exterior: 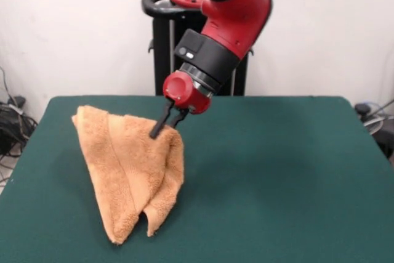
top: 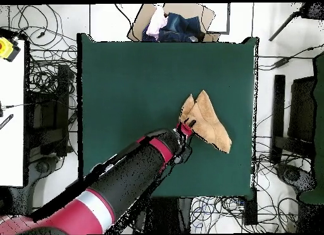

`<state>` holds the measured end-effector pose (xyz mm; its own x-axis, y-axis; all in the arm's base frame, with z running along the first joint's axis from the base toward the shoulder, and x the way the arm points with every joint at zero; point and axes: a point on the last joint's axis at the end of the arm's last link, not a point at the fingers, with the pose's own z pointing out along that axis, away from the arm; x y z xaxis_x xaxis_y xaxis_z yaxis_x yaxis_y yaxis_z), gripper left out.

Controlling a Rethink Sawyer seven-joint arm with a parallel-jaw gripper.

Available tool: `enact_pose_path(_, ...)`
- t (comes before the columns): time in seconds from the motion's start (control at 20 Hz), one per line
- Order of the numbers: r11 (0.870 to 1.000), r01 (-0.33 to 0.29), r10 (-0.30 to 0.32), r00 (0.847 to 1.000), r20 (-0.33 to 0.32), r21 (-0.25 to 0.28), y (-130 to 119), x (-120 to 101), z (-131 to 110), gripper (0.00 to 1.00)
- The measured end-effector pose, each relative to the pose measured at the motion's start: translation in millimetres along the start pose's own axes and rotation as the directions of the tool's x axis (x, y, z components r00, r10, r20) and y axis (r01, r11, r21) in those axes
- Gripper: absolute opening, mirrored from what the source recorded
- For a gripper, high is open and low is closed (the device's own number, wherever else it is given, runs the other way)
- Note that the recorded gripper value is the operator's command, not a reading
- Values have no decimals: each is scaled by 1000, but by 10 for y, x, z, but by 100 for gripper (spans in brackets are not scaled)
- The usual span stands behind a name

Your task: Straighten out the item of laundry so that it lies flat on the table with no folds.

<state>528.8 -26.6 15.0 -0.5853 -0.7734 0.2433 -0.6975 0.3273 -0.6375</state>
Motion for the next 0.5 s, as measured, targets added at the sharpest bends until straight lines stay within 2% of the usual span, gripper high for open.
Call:
enact_pose_path(0.15, 1000, 15, -14, 1000, -28, 20, -34, 79, -6, 100)
enact_pose_path(0.5, 997, 51, -49, 998, -42, 58, -107, 147, -48, 100)
